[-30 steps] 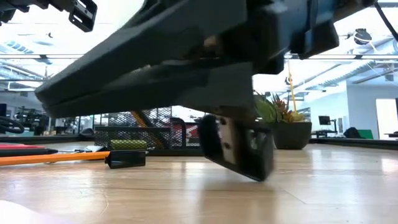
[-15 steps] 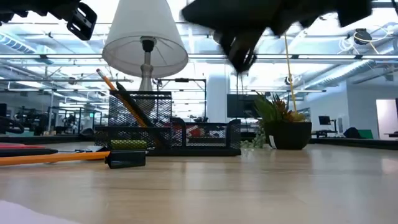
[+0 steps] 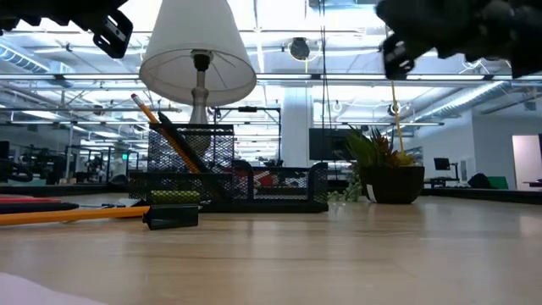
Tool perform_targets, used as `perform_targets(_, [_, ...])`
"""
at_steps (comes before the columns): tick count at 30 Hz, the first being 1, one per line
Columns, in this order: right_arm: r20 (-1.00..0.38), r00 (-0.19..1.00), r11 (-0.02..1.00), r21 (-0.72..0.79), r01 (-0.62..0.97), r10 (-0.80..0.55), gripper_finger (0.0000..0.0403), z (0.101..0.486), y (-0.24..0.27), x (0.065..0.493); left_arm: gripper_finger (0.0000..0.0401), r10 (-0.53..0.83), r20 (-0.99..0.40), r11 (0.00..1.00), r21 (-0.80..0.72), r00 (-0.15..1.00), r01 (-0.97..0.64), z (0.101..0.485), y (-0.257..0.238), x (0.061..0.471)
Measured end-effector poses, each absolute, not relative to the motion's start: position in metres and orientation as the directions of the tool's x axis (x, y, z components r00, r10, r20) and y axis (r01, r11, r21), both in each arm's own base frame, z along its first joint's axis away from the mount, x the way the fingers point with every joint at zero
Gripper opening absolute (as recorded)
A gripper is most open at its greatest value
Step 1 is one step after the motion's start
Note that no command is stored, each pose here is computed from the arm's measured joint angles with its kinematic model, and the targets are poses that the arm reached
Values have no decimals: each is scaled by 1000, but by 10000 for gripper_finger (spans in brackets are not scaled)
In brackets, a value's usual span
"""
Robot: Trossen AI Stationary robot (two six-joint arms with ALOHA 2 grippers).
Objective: Pick and place office supplies into organizer
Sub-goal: Put the pink sticky note into the black desk organizer
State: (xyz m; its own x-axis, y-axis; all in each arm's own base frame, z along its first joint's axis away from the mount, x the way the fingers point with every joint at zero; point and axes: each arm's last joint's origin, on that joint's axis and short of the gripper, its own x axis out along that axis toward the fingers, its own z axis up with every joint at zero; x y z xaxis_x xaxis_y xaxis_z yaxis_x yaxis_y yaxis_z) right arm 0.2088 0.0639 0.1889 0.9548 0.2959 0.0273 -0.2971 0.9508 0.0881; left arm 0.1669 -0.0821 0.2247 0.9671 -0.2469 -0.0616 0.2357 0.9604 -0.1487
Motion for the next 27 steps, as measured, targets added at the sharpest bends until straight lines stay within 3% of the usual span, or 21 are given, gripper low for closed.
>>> perform_targets(16, [92,972,974,57,-220,215,0,176,23,149,49,-201,-74,961,-211,977,181,223,-81,168])
perform_targets(22, [190,961,976,36,-213,203,0,185,16,138,49,-213,-79,956,-222,974,191,223,-81,168])
perform_targets(27, [150,977,986,41,-163,155,0,183,10,133,49,-229,-82,941,-273,970,200,222,-81,167])
